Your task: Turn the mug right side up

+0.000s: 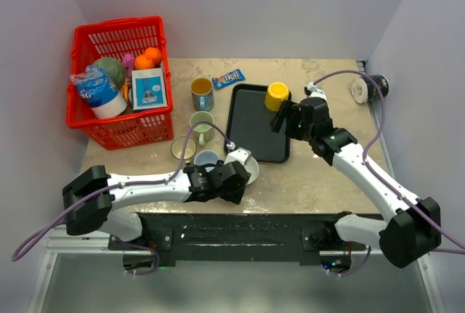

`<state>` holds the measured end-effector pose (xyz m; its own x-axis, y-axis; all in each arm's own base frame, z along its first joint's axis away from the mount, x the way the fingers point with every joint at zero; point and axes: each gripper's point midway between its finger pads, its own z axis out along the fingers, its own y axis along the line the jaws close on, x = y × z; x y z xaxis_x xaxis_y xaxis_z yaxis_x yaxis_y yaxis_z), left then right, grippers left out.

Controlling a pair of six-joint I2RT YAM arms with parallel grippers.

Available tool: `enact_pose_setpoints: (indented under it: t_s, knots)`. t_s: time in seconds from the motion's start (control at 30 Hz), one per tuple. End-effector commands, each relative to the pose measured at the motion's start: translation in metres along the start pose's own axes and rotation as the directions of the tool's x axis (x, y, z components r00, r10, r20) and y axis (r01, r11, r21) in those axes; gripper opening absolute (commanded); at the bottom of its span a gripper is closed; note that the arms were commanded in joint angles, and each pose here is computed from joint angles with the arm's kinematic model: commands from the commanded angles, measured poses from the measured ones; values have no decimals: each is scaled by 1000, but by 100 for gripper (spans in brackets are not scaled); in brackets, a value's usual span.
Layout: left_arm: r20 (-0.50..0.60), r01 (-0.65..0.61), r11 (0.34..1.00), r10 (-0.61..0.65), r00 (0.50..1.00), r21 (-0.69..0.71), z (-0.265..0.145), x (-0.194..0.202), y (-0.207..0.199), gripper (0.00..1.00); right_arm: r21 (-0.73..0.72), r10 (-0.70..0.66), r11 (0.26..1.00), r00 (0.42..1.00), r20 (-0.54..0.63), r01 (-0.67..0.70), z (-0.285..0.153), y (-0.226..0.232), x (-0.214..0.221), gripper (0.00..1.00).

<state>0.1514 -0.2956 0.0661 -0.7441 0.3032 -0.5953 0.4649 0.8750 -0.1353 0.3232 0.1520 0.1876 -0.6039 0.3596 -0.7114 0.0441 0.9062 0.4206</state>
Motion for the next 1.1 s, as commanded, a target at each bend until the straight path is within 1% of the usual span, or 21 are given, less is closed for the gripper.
enact_pose_setpoints:
  t_s: [0.0, 0.07, 0.1, 0.17, 0.27, 0.3, 0.37, 0.4, 0.43, 0.5, 0.53, 0.57, 0.63, 0.7, 0.73, 0.77, 0.83, 0.87, 0.9, 0.97, 1.07]
  knots:
    - [130, 25, 998, -32, 991, 56, -25, -41, -16, 72, 18, -86, 996, 996, 11, 85, 6, -1, -10, 93]
    - [144, 17, 998, -25, 989, 57, -33, -44, -15, 77, 22, -115, 993, 993, 16, 114, 10, -1, -13, 94]
    - [165, 18, 997, -30, 986, 70, -42, -49, -15, 80, 29, -132, 991, 991, 0, 132, 17, -2, -10, 94]
    - [203, 5, 996, -23, 979, 86, -55, -59, -14, 83, 33, -167, 986, 986, 18, 166, 25, -1, -16, 93]
    - [305, -14, 990, -30, 952, 142, -87, -84, -17, 89, 62, -228, 972, 973, 32, 226, 46, -3, -21, 89]
    - [362, -10, 984, -56, 931, 176, -104, -97, -18, 99, 68, -245, 968, 969, 37, 242, 52, -4, -22, 87]
    - [427, -33, 981, -54, 903, 193, -120, -111, -18, 99, 88, -294, 954, 954, 57, 288, 68, -3, -30, 87]
    - [474, -32, 976, -77, 877, 217, -134, -122, -18, 99, 94, -306, 949, 950, 67, 300, 74, -3, -35, 86]
    - [501, -47, 977, -66, 863, 209, -140, -127, -16, 99, 87, -309, 950, 945, 104, 301, 77, 4, -48, 86]
    - [549, -40, 979, -79, 832, 200, -153, -140, -11, 99, 99, -345, 937, 934, 94, 336, 94, -1, -53, 85]
    - [562, -41, 980, -76, 824, 193, -157, -144, -10, 99, 115, -341, 938, 933, 119, 328, 98, -4, -68, 84]
    - [568, -42, 982, -71, 820, 184, -160, -146, -8, 99, 100, -356, 933, 929, 100, 347, 106, -5, -66, 84]
    - [588, -40, 986, -64, 806, 163, -166, -154, -5, 99, 91, -368, 929, 923, 111, 359, 114, -7, -78, 83]
    - [598, -34, 989, -59, 799, 144, -167, -158, -2, 99, 113, -410, 909, 910, 63, 401, 130, -18, -70, 83]
    - [605, -33, 989, -60, 794, 142, -170, -162, -1, 99, 123, -424, 902, 903, 67, 415, 133, -18, -78, 82]
    - [609, -32, 989, -62, 790, 141, -170, -164, -1, 99, 130, -430, 897, 902, 35, 423, 145, -25, -71, 82]
    - [615, -22, 990, -71, 785, 142, -172, -168, 2, 99, 123, -444, 891, 896, 28, 438, 153, -28, -73, 81]
    - [621, -16, 989, -78, 780, 144, -174, -170, 4, 99, 106, -450, 889, 893, 24, 445, 157, -28, -71, 77]
    - [622, -12, 990, -80, 779, 142, -173, -172, 6, 99, 74, -451, 891, 892, 14, 449, 166, -26, -67, 76]
    - [633, -5, 988, -94, 768, 153, -175, -176, 7, 99, 66, -461, 886, 887, 7, 460, 173, -30, -69, 72]
    - [637, 2, 988, -103, 764, 157, -174, -178, 11, 99, 47, -464, 884, 886, -24, 465, 189, -33, -67, 70]
